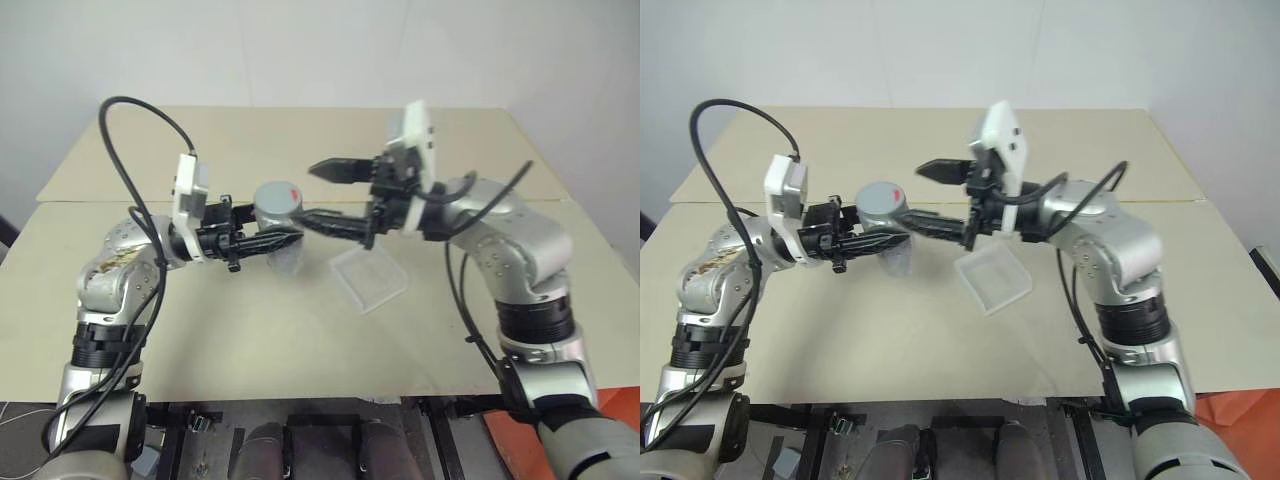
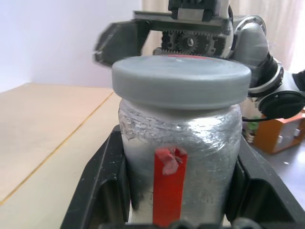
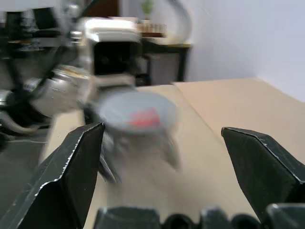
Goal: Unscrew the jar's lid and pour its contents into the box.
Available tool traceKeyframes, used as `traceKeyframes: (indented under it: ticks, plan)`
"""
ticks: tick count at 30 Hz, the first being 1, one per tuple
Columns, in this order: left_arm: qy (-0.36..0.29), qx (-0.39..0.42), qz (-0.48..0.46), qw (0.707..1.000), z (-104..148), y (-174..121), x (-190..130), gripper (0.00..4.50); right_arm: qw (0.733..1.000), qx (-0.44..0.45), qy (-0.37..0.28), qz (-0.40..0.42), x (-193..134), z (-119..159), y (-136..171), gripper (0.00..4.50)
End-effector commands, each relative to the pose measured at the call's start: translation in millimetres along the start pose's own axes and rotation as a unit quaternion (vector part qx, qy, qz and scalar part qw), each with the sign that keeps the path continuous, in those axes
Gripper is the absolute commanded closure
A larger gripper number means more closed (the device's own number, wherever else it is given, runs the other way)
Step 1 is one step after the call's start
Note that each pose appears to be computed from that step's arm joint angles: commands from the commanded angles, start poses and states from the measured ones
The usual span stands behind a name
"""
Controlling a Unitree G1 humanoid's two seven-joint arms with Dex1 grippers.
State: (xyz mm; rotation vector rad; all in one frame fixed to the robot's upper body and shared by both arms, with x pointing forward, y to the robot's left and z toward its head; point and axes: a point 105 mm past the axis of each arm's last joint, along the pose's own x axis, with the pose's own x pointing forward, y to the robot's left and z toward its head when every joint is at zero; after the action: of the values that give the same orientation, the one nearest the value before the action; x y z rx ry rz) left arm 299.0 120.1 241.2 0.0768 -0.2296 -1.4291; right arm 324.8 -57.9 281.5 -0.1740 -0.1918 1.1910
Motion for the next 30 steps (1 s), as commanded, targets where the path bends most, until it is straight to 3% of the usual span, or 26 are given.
traceKeyframes:
  ticks: [1,9,17,23,30]
  plan:
    - [-0.014,0.032,-0.028,0.999,16.7,-8.9,2.5,2.48,0.999,-0.019,-0.011,-0.040,-15.1,8.1,-13.2,0.05]
    - [-0.015,0.034,-0.006,0.999,12.4,0.7,5.1,2.48,0.999,-0.034,-0.033,0.001,-17.7,24.1,6.7,0.05]
    - [-0.020,0.034,0.001,0.999,4.9,10.5,19.0,2.48,0.995,-0.045,-0.053,0.074,15.6,35.6,47.6,0.05]
    - [-0.027,0.036,-0.012,0.999,8.1,6.5,21.5,2.48,0.997,-0.053,-0.037,0.049,42.0,29.0,39.4,0.05]
    - [-0.022,0.036,-0.009,0.999,8.8,3.7,15.7,2.48,0.998,-0.050,-0.031,0.035,43.8,23.5,29.4,0.05]
